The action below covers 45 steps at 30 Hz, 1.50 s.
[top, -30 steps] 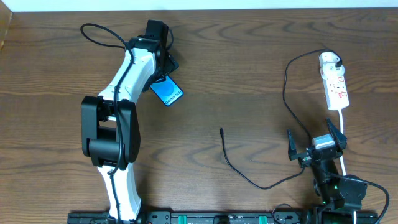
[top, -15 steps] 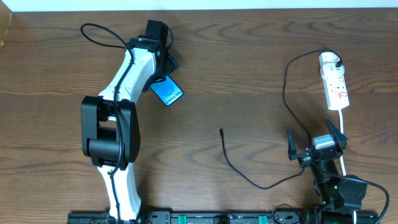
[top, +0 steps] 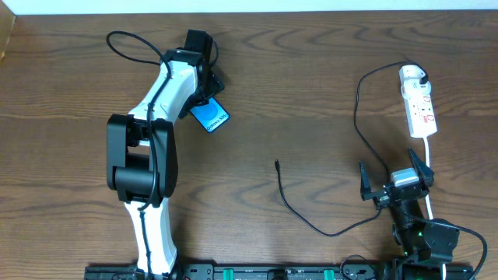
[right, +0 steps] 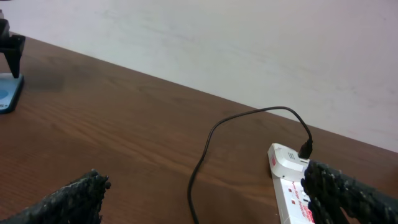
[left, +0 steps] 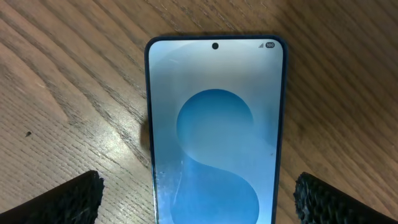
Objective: Plug charger to phone and switch on socket
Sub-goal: 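Close the left gripper on the phone's bottom end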
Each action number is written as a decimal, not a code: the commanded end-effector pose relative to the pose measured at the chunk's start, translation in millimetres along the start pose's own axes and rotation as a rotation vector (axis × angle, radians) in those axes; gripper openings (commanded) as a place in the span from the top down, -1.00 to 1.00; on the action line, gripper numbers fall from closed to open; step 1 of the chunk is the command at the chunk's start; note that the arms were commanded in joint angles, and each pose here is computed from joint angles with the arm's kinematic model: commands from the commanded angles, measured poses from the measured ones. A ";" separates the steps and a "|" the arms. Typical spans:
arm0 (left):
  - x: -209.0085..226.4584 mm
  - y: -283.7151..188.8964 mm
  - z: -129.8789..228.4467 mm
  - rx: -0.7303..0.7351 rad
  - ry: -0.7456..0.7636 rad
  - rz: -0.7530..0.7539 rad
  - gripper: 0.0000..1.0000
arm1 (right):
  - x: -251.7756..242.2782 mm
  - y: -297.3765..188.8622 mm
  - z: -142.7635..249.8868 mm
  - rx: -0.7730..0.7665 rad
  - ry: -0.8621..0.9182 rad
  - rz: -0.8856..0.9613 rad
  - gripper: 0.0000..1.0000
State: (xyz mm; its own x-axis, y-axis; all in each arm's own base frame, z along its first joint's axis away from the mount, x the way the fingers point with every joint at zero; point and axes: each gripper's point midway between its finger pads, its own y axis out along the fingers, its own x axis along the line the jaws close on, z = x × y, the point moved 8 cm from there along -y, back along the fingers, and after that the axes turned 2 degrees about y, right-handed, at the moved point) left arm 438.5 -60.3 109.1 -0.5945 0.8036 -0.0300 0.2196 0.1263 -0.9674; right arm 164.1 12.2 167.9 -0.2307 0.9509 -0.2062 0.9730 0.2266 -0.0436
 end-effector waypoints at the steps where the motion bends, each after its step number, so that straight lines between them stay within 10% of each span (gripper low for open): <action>1: 1.9 7.5 2.7 0.011 0.000 -0.019 -0.96 | 1.0 0.0 0.7 0.002 -0.011 -0.005 -0.99; 45: 6.4 20.4 10.0 0.015 -0.014 -0.024 -0.96 | 1.0 0.0 0.7 0.002 -0.011 -0.005 -0.98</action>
State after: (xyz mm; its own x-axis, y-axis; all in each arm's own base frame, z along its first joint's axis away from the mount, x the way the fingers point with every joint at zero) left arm 435.0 -59.7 96.8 -0.5948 0.8034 -0.0293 0.2185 0.1265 -0.9676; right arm 164.1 12.2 167.9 -0.2308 0.9509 -0.2061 0.9730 0.2266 -0.0440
